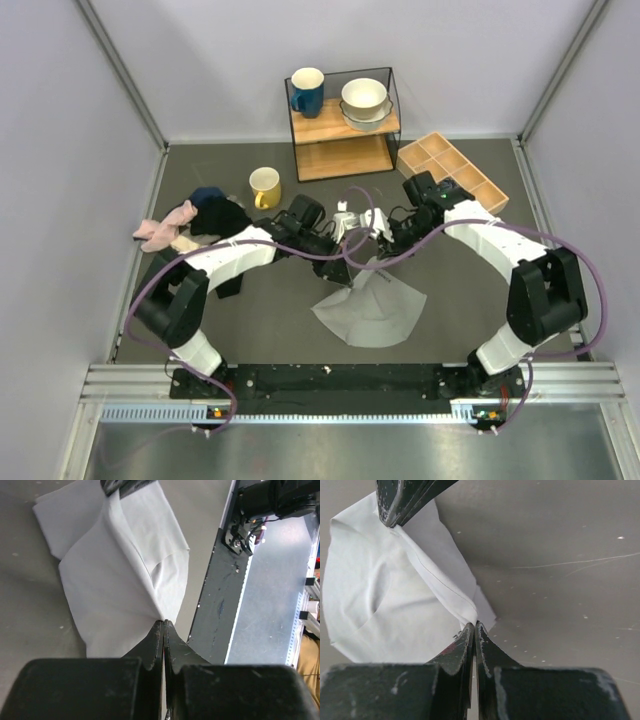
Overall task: Roll the underwear
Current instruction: Fold the underwear at the center of the board.
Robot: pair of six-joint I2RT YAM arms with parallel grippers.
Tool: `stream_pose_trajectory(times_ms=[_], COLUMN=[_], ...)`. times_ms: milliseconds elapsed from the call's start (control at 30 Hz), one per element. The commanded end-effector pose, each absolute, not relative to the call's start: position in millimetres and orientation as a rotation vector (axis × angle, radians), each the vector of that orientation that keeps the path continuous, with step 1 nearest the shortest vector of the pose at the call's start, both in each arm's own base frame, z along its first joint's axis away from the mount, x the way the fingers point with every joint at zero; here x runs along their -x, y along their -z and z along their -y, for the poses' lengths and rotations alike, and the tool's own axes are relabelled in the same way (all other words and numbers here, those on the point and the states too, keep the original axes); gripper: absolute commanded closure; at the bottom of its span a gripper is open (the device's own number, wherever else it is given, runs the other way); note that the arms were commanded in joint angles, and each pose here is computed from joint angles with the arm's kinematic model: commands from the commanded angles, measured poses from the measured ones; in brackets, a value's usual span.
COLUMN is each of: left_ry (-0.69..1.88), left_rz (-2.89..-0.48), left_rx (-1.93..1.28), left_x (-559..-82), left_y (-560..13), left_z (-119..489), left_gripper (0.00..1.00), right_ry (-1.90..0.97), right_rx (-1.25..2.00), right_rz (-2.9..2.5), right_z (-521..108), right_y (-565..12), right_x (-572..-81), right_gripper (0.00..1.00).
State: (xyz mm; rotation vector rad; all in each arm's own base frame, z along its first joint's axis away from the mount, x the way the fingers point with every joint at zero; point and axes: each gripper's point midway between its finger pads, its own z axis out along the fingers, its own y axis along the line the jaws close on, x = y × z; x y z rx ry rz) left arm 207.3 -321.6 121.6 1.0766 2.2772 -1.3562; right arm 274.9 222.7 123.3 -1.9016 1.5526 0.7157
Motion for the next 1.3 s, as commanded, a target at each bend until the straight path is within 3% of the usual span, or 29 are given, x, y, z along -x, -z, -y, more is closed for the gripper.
stream_pose_trajectory(times_ms=[0, 500, 1267], left_ry=[1.412, 1.539, 1.574], left_rz=[-2.172, -2.186, -2.364], left_rx=[-1.100, -1.081, -0.955], left_x=[-193.2, -150.9, -145.2], left_y=[-148.8, -141.8, -91.4], left_z=[341.7, 391.7, 435.5], left_gripper=[1.00, 1.00, 1.00], right_ry=[-0.697, -0.659, -0.661], right_rx=[1.930, 1.969, 2.044], right_rz=[-1.494, -1.510, -1.585], right_z=[-214.0, -179.5, -136.3], right_y=[-127.9, -114.9, -68.4], right_x=[-258.7, -231.7, -202.6], right_gripper=[1.00, 1.00, 0.98])
